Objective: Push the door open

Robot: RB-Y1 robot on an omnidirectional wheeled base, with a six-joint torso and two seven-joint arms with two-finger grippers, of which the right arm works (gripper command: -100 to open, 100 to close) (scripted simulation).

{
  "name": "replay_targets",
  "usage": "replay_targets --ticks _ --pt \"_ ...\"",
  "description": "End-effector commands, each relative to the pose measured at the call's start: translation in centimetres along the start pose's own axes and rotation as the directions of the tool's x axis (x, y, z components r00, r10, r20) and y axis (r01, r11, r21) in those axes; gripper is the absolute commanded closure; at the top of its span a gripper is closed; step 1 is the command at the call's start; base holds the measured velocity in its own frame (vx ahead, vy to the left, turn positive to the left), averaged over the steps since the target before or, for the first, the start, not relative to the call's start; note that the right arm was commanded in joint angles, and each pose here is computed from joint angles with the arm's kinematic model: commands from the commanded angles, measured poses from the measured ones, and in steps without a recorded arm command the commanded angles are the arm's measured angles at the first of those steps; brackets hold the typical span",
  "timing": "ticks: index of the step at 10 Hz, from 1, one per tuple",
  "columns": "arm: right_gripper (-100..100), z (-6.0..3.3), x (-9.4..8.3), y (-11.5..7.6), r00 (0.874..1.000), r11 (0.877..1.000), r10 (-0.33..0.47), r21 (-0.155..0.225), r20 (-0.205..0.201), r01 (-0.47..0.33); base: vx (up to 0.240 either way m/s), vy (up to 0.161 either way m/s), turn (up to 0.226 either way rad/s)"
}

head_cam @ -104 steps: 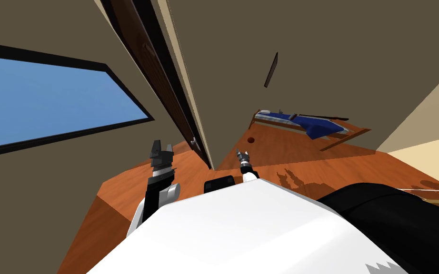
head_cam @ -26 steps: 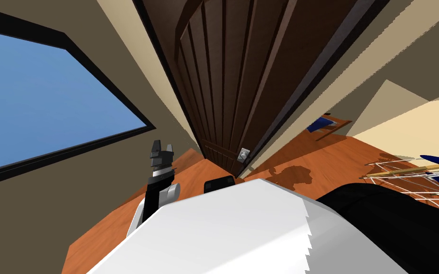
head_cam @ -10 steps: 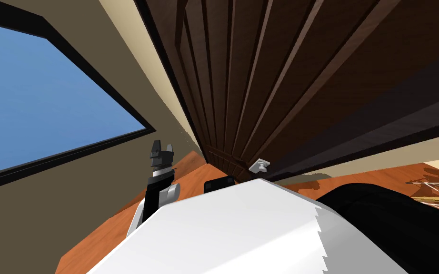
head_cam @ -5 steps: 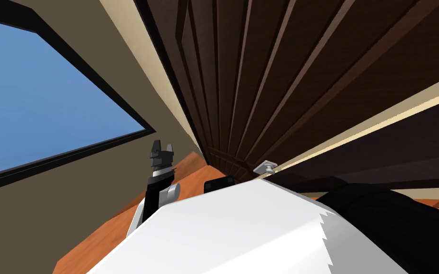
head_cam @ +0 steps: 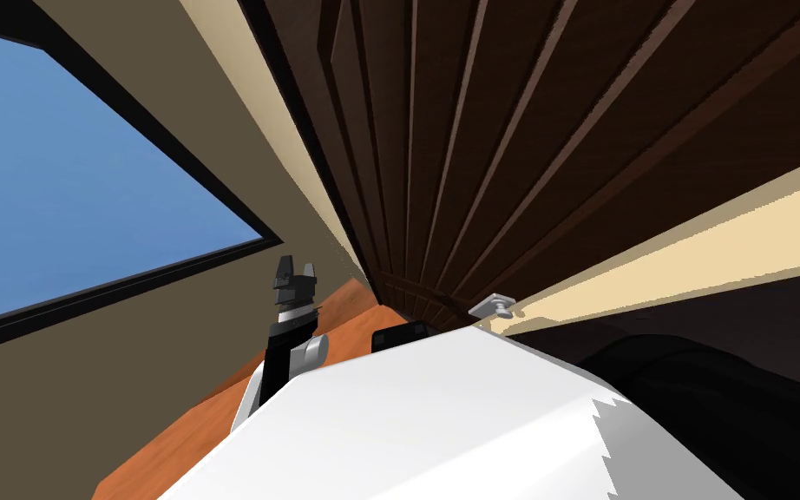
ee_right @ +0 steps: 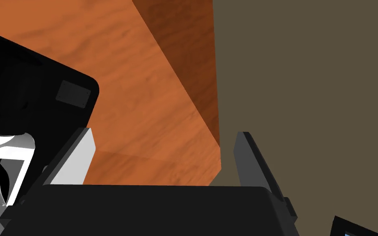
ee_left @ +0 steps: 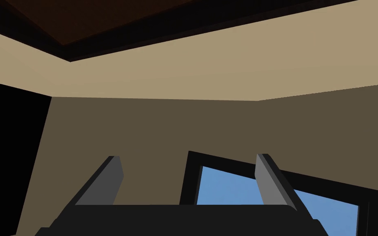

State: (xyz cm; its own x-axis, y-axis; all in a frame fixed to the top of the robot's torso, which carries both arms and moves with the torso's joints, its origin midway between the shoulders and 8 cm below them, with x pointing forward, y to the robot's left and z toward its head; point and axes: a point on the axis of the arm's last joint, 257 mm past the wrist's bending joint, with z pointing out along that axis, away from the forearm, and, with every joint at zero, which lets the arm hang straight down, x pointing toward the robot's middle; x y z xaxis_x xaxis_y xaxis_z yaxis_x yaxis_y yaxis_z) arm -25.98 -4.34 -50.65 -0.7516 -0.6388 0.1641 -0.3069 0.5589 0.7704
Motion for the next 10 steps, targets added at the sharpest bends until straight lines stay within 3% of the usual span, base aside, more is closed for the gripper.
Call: replay_targets --ticks 1,5,10 --pt "-100 0.25 0.5 0.8 0.999 0.999 0.033 -0.028 -0.007 -0.033 0.107 -0.017 0.028" --pt "-100 0.62 1.8 2.7 0.993 0.989 0.111 -0.094 -0.027 -0.113 0.106 -0.018 0.041" --pt "-100 0.87 3.4 5.0 0.976 0.962 0.207 -0.169 -0.061 -0.215 0.109 -0.027 0.041"
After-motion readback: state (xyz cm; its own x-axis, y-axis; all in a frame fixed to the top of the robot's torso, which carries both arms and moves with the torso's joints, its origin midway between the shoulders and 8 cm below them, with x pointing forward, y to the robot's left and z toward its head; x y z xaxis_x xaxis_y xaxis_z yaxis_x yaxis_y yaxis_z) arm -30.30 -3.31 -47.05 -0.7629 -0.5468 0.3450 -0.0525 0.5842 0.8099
